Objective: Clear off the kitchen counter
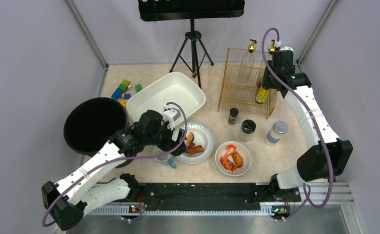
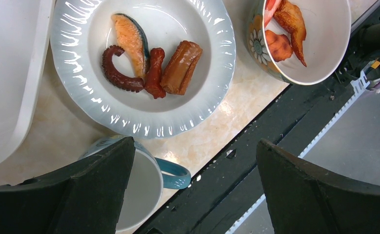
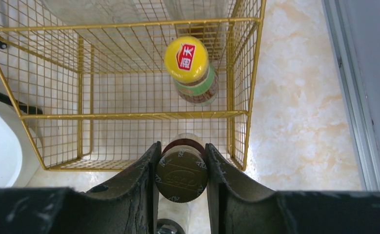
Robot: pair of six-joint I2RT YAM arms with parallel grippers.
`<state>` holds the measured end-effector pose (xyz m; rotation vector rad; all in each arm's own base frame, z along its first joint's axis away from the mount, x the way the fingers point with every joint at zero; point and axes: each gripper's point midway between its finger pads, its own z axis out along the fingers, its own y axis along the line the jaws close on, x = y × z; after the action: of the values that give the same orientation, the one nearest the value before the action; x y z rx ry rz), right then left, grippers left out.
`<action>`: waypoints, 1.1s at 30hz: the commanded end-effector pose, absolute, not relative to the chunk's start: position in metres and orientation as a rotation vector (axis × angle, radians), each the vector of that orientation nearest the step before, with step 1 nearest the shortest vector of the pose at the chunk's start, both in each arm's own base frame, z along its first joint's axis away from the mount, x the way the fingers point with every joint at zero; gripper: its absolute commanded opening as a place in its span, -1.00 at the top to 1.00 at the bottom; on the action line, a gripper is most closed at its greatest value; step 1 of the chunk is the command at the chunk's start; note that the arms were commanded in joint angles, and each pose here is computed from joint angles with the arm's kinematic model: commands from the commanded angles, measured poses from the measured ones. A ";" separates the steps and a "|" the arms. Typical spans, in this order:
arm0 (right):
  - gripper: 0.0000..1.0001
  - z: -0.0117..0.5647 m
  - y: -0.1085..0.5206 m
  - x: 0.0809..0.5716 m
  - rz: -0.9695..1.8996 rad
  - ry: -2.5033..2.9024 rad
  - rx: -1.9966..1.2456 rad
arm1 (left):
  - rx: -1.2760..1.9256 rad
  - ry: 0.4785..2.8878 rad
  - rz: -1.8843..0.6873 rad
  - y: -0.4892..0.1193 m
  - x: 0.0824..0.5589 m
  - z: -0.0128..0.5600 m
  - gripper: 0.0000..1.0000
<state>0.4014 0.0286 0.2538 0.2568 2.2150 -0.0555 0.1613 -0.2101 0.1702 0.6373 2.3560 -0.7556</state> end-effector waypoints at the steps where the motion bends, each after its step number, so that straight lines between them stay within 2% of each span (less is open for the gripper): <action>1: 1.00 0.307 0.025 0.420 -0.033 2.060 0.291 | 0.647 2.334 -0.761 -0.212 0.164 0.172 -0.98; 5: 1.00 0.305 0.026 0.419 -0.029 2.070 0.289 | 0.647 2.334 -0.759 -0.212 0.164 0.172 -0.98; 18: 1.00 0.238 0.027 0.407 -0.037 2.165 0.298 | 0.649 2.330 -0.764 -0.212 0.163 0.173 -0.98; 33: 1.00 0.204 0.014 0.404 -0.119 2.164 0.347 | 0.649 2.339 -0.758 -0.212 0.164 0.171 -0.98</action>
<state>0.3920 0.0208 0.1764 0.2924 2.3048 -0.1239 0.1614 -0.2102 0.1696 0.6375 2.3584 -0.7547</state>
